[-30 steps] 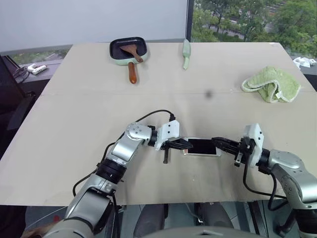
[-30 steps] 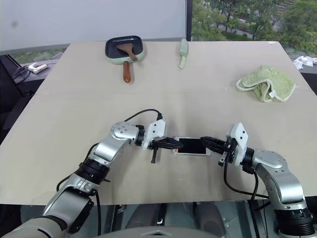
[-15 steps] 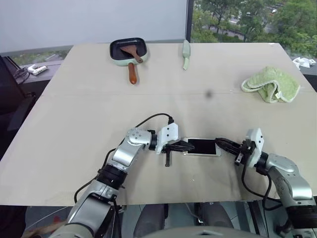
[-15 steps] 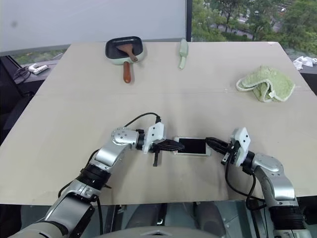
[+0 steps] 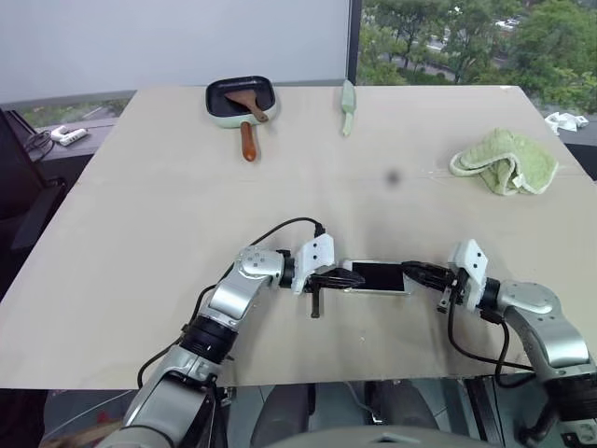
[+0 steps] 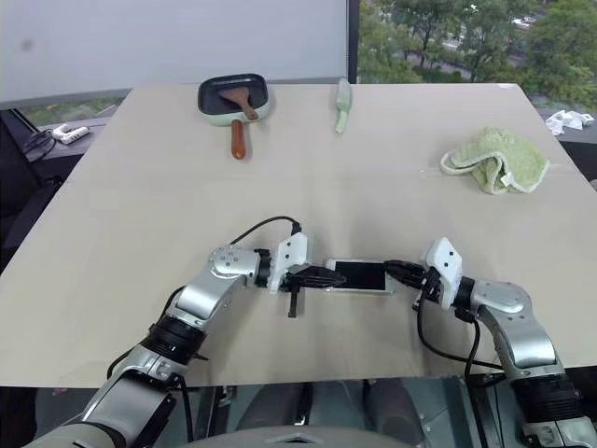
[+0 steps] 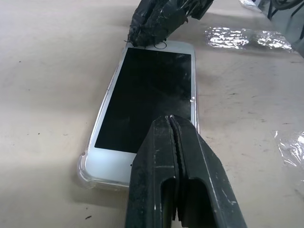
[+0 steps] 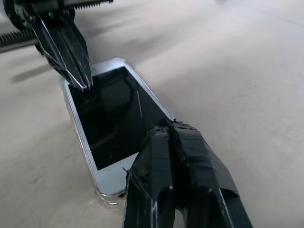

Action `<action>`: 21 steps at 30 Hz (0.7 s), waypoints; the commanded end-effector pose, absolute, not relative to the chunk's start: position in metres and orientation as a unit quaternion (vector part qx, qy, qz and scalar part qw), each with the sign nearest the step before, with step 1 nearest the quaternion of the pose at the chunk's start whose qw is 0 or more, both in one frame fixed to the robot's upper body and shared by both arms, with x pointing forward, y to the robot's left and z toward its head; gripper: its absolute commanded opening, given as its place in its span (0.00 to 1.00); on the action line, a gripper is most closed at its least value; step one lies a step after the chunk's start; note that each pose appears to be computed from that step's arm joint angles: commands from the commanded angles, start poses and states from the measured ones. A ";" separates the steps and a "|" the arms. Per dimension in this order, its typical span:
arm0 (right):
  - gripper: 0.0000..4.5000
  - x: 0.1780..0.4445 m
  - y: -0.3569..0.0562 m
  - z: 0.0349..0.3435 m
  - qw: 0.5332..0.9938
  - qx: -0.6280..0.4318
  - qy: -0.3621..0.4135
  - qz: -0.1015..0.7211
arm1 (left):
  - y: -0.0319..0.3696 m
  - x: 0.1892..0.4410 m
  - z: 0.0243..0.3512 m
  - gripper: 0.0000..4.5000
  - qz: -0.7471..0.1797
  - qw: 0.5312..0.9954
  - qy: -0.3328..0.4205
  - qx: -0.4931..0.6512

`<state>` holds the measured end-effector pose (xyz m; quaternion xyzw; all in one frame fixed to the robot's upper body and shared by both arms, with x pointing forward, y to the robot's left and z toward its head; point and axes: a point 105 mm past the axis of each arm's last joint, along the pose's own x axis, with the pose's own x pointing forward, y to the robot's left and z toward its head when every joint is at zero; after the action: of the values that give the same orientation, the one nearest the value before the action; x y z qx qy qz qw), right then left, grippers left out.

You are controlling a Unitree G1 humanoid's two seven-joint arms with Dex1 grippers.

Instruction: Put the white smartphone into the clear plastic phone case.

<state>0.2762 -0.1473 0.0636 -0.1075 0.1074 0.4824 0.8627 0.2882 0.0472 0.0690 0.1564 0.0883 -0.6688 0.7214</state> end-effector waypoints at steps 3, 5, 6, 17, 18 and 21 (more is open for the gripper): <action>0.01 0.248 -0.153 0.003 0.817 -0.131 0.275 0.490 | 0.043 0.288 0.075 0.00 -0.663 0.728 0.078 0.156; 0.01 0.248 -0.152 0.002 0.816 -0.127 0.287 0.486 | 0.043 0.287 0.075 0.00 -0.662 0.729 0.078 0.155; 0.01 0.248 -0.151 0.003 0.816 -0.124 0.290 0.485 | 0.044 0.287 0.075 0.00 -0.661 0.730 0.079 0.154; 0.01 0.236 -0.137 0.013 0.806 -0.095 0.270 0.519 | 0.045 0.288 0.075 0.00 -0.658 0.732 0.082 0.158; 0.01 0.233 -0.135 0.016 0.803 -0.090 0.264 0.527 | 0.045 0.288 0.075 0.00 -0.658 0.732 0.082 0.158; 0.01 0.228 -0.134 0.018 0.796 -0.082 0.263 0.540 | 0.045 0.288 0.074 0.00 -0.658 0.731 0.083 0.158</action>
<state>0.2631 -0.1409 0.0608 -0.1253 0.1703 0.4971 0.8415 0.2895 0.0465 0.0699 0.1535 0.0932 -0.6560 0.7330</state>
